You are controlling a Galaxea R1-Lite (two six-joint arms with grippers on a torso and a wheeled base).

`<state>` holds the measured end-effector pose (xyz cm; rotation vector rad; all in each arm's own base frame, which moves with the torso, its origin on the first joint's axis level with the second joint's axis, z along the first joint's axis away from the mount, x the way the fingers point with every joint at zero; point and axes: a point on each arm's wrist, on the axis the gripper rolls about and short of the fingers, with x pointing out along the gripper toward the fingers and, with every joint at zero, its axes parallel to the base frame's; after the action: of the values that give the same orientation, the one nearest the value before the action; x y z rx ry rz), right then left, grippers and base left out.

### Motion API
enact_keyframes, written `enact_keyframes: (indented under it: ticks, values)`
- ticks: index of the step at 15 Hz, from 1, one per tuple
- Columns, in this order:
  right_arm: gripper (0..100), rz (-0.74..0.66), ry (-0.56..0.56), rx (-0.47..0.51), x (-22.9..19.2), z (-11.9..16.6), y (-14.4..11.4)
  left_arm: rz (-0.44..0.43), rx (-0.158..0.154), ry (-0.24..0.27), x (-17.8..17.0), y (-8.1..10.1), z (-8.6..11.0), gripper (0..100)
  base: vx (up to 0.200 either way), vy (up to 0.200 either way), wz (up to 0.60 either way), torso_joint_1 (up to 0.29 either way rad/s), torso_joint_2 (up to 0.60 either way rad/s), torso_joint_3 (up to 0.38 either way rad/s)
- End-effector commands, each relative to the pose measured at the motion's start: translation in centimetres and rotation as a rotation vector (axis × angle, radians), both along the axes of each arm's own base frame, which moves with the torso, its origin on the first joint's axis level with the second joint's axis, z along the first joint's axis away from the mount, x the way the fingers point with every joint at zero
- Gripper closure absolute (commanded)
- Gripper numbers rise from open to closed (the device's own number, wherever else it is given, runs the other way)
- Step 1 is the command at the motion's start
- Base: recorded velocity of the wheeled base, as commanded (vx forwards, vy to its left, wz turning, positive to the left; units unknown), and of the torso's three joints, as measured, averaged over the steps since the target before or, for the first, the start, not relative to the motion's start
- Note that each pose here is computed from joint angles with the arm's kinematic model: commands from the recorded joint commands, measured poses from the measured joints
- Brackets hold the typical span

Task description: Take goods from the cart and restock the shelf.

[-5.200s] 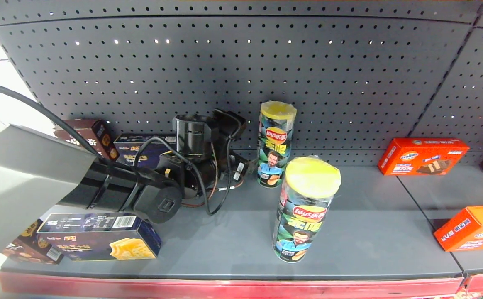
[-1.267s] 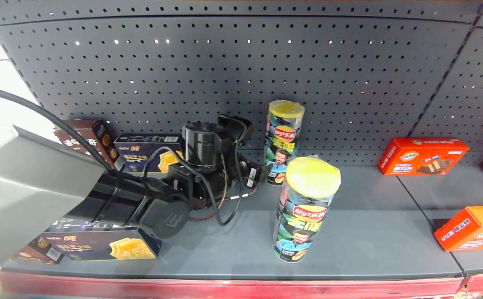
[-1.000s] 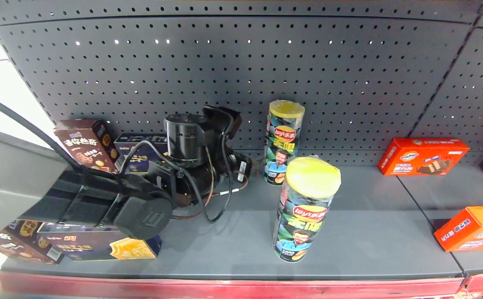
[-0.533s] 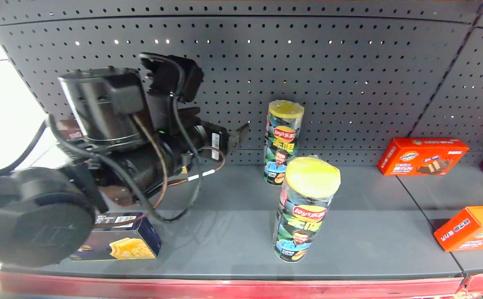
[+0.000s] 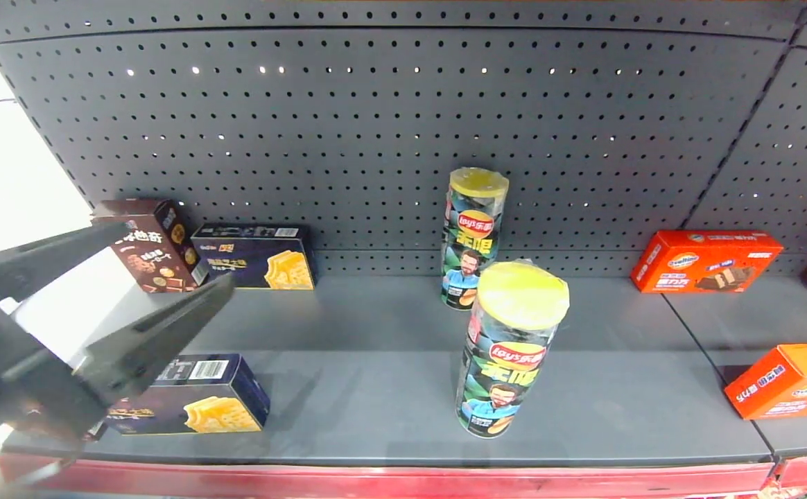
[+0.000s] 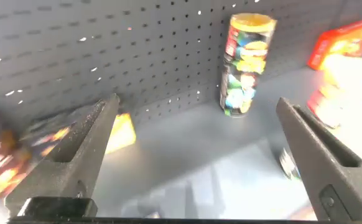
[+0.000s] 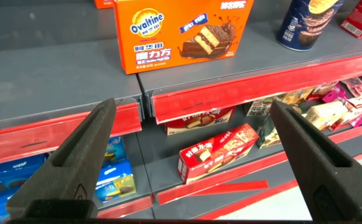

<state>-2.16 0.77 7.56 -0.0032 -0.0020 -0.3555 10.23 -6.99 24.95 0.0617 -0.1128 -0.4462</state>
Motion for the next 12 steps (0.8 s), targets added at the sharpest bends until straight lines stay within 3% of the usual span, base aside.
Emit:
enact_keyframes:
  ticks: [1, 2, 4, 6, 7, 8, 9, 10, 12]
  values:
    - [0, 0.000, 0.001, 0.000, 0.0, 0.0, 0.0, 0.114, -0.045, -0.050, -7.0, 5.6, -2.8, 0, 0.000, 0.000, 0.00, 0.000, 0.00, 0.000]
    - [0, 0.000, 0.001, 0.000, 0.0, 0.0, 0.0, 0.243, -0.097, -0.012, -8.9, 6.9, -6.2, 0, 0.000, 0.000, 0.00, 0.000, 0.00, 0.000]
    - [0, 0.000, 0.001, 0.000, 0.0, 0.0, 0.0, 0.379, -0.119, 0.022, -9.6, 7.2, -9.5, 0, 0.000, 0.000, 0.00, 0.000, 0.00, 0.000]
    - [0, 0.000, 0.001, 0.000, 0.0, 0.0, 0.0, 0.365, -0.117, 0.030, -10.4, 7.1, -12.3, 0, 0.000, 0.000, 0.00, 0.000, 0.00, 0.000]
    - [0, 0.000, 0.001, 0.000, 0.0, 0.0, 0.0, 0.302, -0.116, 0.036, -10.9, 6.9, -14.2, 0, 0.000, 0.000, 0.00, 0.000, 0.00, 0.000]
    - [0, 0.000, 0.001, 0.000, 0.0, 0.0, 0.0, 0.234, -0.120, 0.002, -11.8, 6.8, -14.8, 0, 0.000, 0.000, 0.00, 0.000, 0.00, 0.000]
    - [0, 0.000, 0.001, 0.000, 0.0, 0.0, 0.0, 0.213, -0.110, 0.032, -12.1, 6.8, -15.5, 0, 0.000, 0.000, 0.00, 0.000, 0.00, 0.000]
    - [0, 0.000, 0.001, 0.000, 0.0, 0.0, 0.0, 0.214, -0.072, 0.124, -11.9, 6.8, -16.4, 0, 0.000, 0.000, 0.00, 0.000, 0.00, 0.000]
    - [0, 0.000, 0.001, 0.000, 0.0, 0.0, 0.0, 0.214, -0.046, 0.131, -11.9, 6.8, -16.6, 0, 0.000, 0.000, 0.00, 0.000, 0.00, 0.000]
